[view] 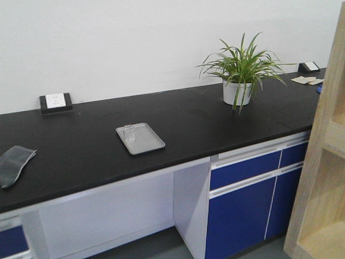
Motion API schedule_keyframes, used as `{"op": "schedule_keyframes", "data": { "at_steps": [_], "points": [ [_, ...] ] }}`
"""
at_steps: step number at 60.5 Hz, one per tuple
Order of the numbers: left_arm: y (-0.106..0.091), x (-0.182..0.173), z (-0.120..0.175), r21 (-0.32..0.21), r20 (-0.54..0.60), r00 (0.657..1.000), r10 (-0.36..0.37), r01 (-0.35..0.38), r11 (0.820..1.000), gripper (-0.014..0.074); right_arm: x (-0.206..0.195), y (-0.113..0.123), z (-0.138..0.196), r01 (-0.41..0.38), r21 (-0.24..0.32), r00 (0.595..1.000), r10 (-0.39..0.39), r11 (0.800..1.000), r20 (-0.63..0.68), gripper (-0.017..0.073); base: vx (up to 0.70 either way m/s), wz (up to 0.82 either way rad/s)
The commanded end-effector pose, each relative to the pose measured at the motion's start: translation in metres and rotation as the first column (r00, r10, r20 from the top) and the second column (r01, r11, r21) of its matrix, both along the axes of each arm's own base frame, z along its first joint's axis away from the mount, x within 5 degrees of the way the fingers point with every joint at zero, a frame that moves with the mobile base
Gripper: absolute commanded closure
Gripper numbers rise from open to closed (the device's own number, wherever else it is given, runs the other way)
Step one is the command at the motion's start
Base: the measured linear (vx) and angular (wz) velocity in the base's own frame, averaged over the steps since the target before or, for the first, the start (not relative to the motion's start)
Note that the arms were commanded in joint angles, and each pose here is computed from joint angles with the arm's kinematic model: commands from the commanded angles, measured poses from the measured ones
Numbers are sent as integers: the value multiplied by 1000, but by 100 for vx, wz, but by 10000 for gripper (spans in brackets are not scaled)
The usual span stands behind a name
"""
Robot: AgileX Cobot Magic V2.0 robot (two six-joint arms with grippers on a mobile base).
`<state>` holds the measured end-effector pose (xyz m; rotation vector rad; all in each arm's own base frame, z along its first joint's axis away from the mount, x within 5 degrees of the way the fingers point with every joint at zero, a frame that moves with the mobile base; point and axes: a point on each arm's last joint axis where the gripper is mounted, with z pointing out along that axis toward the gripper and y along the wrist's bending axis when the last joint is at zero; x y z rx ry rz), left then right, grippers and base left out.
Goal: Wipe beaker with gray cloth and return to tray
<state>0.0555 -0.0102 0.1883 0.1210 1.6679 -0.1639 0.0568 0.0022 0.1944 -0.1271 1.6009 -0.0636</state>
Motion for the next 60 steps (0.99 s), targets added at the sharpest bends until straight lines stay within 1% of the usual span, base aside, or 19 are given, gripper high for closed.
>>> {"op": "schedule_keyframes", "data": {
  "at_steps": [1,13,41,60],
  "points": [
    [0,-1,11,-33,100,995,2,1,999,599,0,0,3,3,-14,997,-2,1000,74,564,55,-3],
    [0,-1,11,-33,100,995,2,1,999,599,0,0,3,3,-14,997,-2,1000,74,564,54,16],
    [0,-1,11,-33,100,995,2,1,999,599,0,0,3,3,-14,997,-2,1000,75,564,49,50],
    [0,-1,11,-33,100,995,2,1,999,599,0,0,3,3,-14,997,-2,1000,75,564,38,29]
  ]
}}
